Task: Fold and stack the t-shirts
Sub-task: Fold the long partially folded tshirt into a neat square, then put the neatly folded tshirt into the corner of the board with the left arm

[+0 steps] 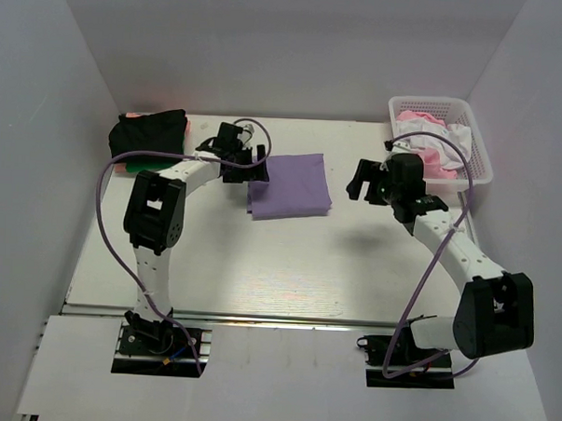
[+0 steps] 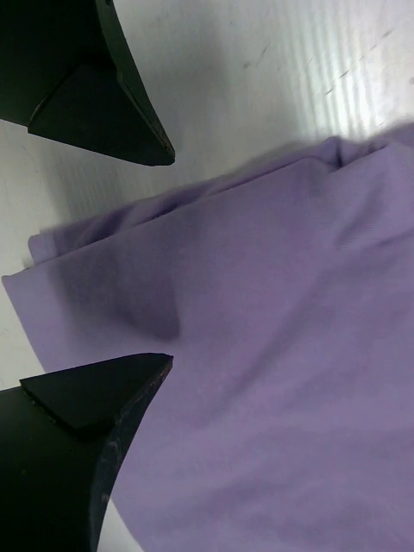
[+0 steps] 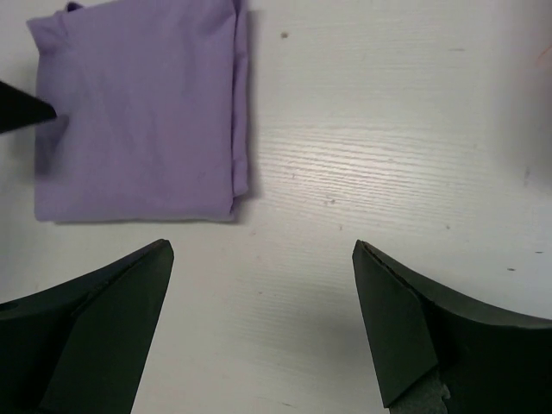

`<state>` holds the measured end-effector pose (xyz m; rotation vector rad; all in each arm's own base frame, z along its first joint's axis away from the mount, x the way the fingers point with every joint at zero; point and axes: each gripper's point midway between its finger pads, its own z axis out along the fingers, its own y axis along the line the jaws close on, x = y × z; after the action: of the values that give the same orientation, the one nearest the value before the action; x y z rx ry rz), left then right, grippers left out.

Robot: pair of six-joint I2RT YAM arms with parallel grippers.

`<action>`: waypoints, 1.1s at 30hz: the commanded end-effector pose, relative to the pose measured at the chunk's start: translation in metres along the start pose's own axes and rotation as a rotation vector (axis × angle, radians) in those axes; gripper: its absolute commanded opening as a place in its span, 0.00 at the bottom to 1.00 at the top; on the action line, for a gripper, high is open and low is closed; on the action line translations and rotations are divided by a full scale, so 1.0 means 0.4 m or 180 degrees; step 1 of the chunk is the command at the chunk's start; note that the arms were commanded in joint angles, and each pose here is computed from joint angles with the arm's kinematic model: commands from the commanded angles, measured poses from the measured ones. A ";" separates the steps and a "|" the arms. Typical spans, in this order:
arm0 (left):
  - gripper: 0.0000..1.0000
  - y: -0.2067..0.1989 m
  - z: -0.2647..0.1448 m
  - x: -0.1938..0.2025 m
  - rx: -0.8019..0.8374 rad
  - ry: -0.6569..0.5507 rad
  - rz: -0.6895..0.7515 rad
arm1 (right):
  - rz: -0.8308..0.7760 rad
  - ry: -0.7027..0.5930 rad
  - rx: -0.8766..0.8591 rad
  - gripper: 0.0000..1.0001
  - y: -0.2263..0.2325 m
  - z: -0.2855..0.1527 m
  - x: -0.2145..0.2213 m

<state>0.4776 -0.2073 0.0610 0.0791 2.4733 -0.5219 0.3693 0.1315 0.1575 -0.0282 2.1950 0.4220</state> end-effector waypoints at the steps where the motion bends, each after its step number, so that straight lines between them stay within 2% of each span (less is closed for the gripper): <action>1: 1.00 -0.005 0.015 0.050 -0.0051 0.0146 0.0055 | 0.0048 -0.0265 0.0313 0.90 -0.034 -0.029 -0.054; 6: 0.95 -0.001 0.069 0.116 -0.0123 0.0343 0.0124 | 0.0046 -0.0239 0.0245 0.90 -0.023 -0.042 -0.052; 9: 0.82 -0.005 0.102 0.146 -0.0161 0.0466 0.0187 | 0.0053 -0.0249 0.0245 0.90 -0.025 -0.053 -0.046; 10: 0.74 -0.005 0.108 0.142 -0.0159 0.0462 0.0188 | 0.0042 -0.0244 0.0263 0.90 -0.028 -0.054 -0.041; 12: 0.65 -0.003 0.122 0.147 -0.0231 0.0432 0.0228 | 0.0047 -0.0293 0.0303 0.90 -0.035 -0.069 -0.043; 13: 0.58 -0.011 0.128 0.161 -0.0236 0.0435 0.0265 | 0.0053 -0.0340 0.0355 0.90 -0.041 -0.073 -0.047; 14: 0.46 -0.026 0.134 0.150 -0.0215 0.0354 0.0304 | 0.0053 -0.0374 0.0366 0.90 -0.044 -0.083 -0.043; 16: 0.28 -0.026 0.121 0.121 -0.0263 0.0207 0.0322 | 0.0066 -0.0495 0.0424 0.90 -0.051 -0.098 -0.060; 17: 0.06 -0.019 0.123 0.111 -0.0315 0.0151 0.0328 | 0.0056 -0.0512 0.0430 0.90 -0.052 -0.104 -0.060; 18: 0.00 -0.007 0.114 0.105 -0.0411 0.0133 0.0369 | 0.0048 -0.0545 0.0440 0.90 -0.053 -0.110 -0.065; 21: 0.00 -0.009 0.085 0.010 -0.0558 -0.0131 0.0623 | 0.0050 -0.0646 0.0603 0.90 -0.076 -0.126 -0.073; 26: 0.00 -0.029 -0.055 -0.142 -0.0489 -0.0625 0.1125 | 0.0074 -0.0703 0.0749 0.90 -0.096 -0.140 -0.072; 28: 0.00 -0.003 -0.103 -0.193 -0.0678 -0.0796 0.1299 | 0.0061 -0.0698 0.0740 0.90 -0.096 -0.139 -0.073; 30: 0.00 0.001 -0.155 -0.249 -0.0773 -0.0929 0.1518 | 0.0029 -0.0692 0.0734 0.90 -0.098 -0.135 -0.068; 33: 0.00 -0.007 -0.213 -0.285 -0.0649 -0.0876 0.1870 | 0.0000 -0.0688 0.0753 0.90 -0.101 -0.130 -0.070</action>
<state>0.5101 -0.1870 0.0953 0.4765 2.2776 -0.0998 0.3495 0.0797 0.1923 0.1345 2.0533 0.1873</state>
